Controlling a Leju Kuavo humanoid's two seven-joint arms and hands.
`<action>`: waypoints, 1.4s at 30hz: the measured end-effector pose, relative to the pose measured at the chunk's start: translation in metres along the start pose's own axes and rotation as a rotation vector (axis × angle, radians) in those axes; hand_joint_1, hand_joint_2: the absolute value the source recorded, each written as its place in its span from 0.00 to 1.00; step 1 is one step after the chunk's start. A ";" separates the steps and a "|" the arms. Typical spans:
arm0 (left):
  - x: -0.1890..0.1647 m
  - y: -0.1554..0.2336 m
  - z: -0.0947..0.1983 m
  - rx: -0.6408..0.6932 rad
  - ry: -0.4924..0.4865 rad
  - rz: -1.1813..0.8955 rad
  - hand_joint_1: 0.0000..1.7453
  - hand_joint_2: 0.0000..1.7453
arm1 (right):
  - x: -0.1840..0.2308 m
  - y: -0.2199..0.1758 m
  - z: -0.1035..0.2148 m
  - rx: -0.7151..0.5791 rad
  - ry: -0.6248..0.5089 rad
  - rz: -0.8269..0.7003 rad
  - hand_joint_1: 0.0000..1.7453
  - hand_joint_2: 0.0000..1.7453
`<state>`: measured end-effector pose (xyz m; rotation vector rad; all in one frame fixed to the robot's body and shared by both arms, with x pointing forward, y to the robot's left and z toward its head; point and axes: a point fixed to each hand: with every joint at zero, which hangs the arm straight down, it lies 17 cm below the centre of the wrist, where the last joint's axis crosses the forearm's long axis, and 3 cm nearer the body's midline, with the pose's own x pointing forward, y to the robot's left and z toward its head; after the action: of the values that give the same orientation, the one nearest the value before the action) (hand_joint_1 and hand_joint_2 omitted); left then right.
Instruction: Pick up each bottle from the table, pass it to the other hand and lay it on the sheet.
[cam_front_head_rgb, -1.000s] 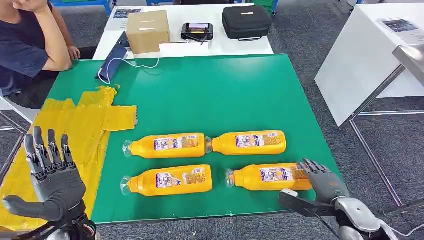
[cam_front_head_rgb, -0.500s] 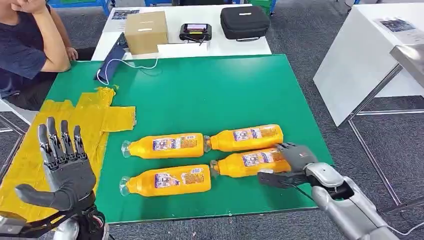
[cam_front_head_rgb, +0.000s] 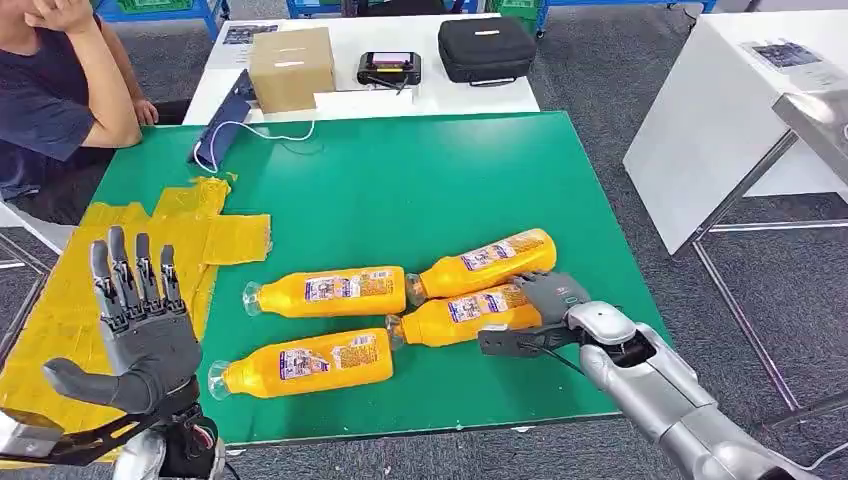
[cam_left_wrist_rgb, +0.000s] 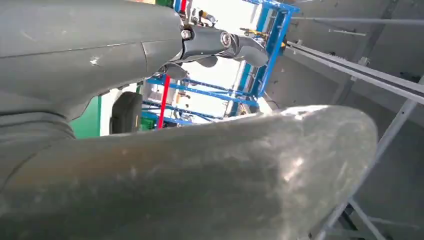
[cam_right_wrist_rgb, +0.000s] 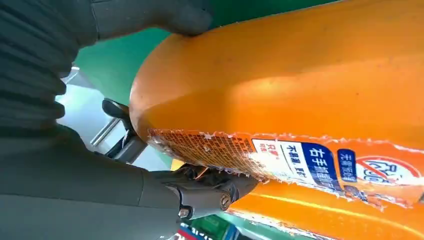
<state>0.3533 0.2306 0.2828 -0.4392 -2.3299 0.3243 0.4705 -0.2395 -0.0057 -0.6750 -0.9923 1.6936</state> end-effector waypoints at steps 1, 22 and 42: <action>0.000 -0.001 0.000 -0.002 0.000 0.002 0.00 0.00 | 0.002 0.002 -0.001 0.008 -0.011 -0.011 1.00 1.00; 0.020 0.017 0.029 0.059 0.012 -0.106 0.00 0.00 | 0.089 -0.036 0.112 -0.611 -0.153 -0.757 1.00 1.00; 0.052 0.029 0.038 0.128 -0.030 -0.184 0.00 0.00 | 0.024 -0.079 0.269 -1.250 0.009 -1.055 1.00 1.00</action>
<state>0.2973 0.2737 0.2786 -0.1572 -2.3417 0.3895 0.2828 -0.2842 0.1986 -0.6796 -1.9227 0.0259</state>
